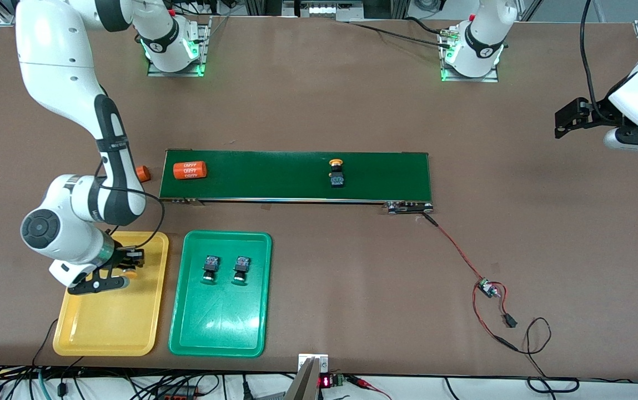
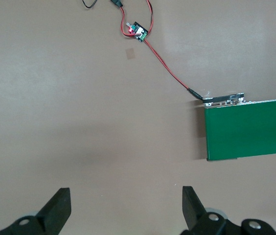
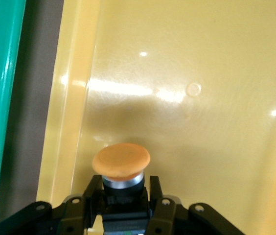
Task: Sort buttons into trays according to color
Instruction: 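Carry the yellow button into the yellow tray and release it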
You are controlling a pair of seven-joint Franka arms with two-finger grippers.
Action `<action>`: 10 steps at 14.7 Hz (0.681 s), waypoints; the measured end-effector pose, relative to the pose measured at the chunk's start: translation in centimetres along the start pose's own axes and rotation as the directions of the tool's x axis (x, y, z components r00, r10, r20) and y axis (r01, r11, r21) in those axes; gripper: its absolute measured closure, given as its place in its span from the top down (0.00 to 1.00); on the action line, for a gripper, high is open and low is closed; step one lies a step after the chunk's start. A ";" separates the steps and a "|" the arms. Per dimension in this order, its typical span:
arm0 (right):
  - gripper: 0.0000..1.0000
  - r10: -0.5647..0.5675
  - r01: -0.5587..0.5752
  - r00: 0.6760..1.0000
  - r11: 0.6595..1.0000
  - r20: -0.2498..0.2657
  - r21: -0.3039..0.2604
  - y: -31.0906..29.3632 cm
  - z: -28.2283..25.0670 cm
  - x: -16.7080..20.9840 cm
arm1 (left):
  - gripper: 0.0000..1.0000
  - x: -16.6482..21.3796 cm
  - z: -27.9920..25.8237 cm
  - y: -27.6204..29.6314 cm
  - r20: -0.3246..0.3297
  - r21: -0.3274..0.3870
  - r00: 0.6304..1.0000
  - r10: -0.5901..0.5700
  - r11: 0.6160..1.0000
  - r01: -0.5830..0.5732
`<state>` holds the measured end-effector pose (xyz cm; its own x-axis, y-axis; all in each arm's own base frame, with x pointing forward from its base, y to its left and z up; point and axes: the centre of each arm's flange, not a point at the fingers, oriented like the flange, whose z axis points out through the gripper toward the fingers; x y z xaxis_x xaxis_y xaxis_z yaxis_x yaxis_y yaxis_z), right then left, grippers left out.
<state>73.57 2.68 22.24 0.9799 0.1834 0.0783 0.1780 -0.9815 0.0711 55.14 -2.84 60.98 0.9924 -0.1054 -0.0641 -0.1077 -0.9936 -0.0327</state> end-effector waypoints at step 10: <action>0.85 -0.036 0.032 0.992 0.999 -0.121 -0.038 -0.9 1.1 1.2 | 1.00 0.6 1.0 0.0 0.017 -0.002 1.000 0.001 1.000 -0.001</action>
<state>74.72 3.69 21.22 0.9547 0.2243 0.1956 0.2056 -0.9723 0.1116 55.67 -2.86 59.96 0.9911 -0.1055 -0.0815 -0.1084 -0.9936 -0.0310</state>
